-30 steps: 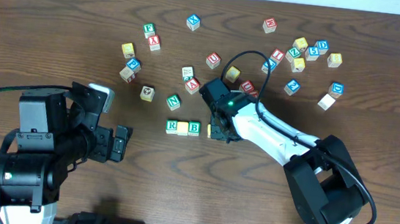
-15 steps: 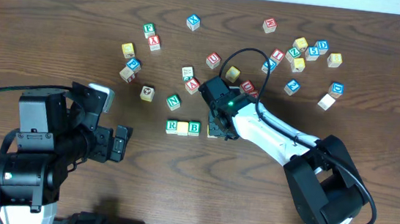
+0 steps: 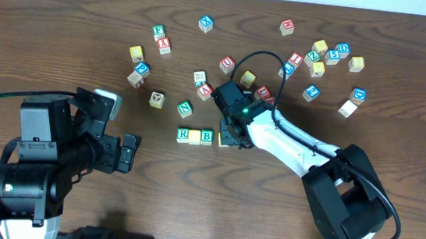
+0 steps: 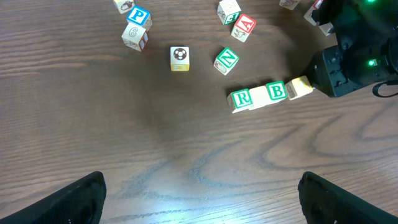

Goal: Spell out ROBOT
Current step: 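Lower the T block beside the right side of the O block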

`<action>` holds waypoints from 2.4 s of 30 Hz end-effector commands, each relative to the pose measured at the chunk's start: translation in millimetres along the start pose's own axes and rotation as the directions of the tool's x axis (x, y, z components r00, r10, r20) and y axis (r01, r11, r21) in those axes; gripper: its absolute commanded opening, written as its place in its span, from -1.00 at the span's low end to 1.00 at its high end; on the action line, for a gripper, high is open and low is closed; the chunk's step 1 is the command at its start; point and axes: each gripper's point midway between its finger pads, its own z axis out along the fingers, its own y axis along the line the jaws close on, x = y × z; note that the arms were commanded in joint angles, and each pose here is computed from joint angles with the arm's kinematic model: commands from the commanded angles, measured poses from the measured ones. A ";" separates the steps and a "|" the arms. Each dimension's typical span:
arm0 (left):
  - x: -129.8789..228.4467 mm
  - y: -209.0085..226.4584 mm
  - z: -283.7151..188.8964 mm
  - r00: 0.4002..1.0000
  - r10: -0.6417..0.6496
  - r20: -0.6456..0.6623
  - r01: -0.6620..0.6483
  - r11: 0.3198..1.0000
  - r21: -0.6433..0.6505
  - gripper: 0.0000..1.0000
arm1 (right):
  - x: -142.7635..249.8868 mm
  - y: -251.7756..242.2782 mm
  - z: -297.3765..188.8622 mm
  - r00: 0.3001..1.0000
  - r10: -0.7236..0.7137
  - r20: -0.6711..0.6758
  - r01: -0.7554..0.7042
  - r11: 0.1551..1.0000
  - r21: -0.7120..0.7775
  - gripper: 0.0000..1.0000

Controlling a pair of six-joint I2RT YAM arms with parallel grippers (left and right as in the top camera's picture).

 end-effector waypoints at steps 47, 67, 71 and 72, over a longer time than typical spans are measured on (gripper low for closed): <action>-2.1 -1.2 -2.3 1.000 0.007 0.009 -0.007 1.000 0.007 0.94 | 1.9 8.1 -10.0 0.990 0.125 0.063 -0.128 0.991 0.040 -0.83; -2.1 -1.2 -2.3 1.000 0.007 0.009 -0.007 1.000 0.007 0.94 | 2.3 9.1 -10.5 0.991 0.115 0.073 -0.119 0.992 0.050 -0.29; -2.1 -1.2 -2.3 1.000 0.007 0.009 -0.007 1.000 0.007 0.94 | 2.1 8.8 -10.5 0.991 0.115 0.074 -0.119 0.992 0.051 -0.29; -2.1 -1.2 -2.3 1.000 0.007 0.009 -0.007 1.000 0.007 0.94 | 1.9 8.6 -10.5 0.990 0.115 0.076 -0.119 0.991 0.052 -0.30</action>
